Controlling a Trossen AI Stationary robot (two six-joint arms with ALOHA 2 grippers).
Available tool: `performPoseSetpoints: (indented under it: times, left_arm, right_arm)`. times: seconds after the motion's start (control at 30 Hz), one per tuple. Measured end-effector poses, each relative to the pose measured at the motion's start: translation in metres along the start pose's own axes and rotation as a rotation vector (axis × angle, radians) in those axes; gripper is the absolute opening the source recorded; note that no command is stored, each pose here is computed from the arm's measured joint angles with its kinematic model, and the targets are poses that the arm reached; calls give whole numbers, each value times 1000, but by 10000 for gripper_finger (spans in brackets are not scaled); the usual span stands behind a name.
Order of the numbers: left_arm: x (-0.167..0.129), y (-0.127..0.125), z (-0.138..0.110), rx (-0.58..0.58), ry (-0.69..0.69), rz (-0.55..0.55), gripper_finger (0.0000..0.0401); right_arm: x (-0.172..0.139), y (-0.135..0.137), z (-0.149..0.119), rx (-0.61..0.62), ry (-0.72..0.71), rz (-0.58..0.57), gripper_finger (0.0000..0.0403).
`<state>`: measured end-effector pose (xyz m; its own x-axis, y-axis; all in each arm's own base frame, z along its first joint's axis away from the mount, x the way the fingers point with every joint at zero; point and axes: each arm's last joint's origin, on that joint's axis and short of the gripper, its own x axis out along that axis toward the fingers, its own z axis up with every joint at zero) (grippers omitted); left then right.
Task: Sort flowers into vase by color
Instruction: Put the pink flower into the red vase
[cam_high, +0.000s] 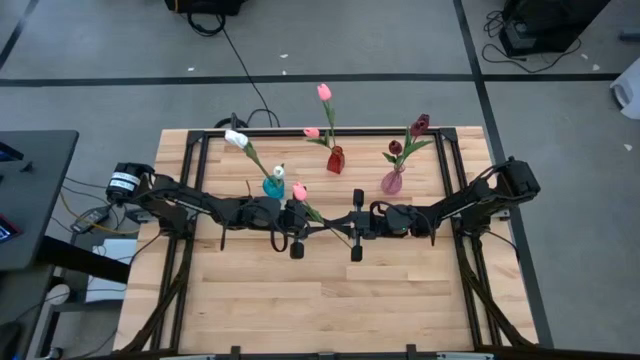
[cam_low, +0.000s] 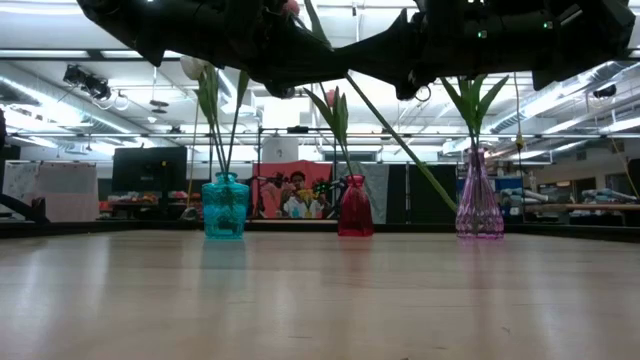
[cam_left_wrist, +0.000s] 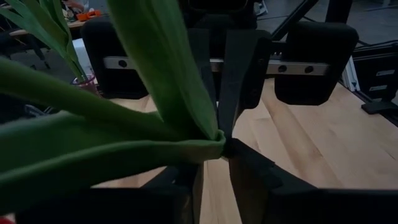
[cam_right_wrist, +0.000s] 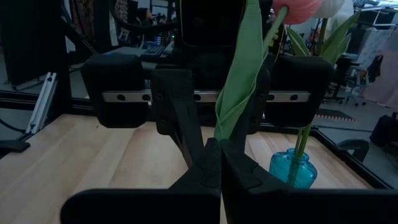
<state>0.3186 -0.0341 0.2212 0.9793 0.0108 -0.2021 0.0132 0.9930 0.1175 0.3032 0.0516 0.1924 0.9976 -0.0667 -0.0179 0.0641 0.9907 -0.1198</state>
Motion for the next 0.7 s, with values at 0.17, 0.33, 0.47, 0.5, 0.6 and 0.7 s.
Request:
performPoseSetpoints:
  times: [0.17, 0.33, 0.47, 0.5, 0.6, 0.7]
  left_arm:
    - [0, 0, 0, 1, 3, 0, 58]
    - [0, 0, -1, 5, 6, -1, 54]
    - [0, 0, 0, 17, 4, -6, 53]
    - [0, 0, 0, 23, 3, -6, 53]
    - [0, 0, 0, 27, 3, -5, 53]
    - [0, 0, 0, 26, 4, 3, 53]
  right_arm:
    - [0, 0, 0, 0, 0, 0, 4]
    - [0, 0, 0, 0, -1, 5, 4]
    - [0, 1, 0, 9, -7, 29, 6]
    - [0, 1, 0, 14, -8, 31, 8]
    - [0, 0, 0, 36, -7, 23, 16]
    - [0, 0, 0, 58, -7, 7, 32]
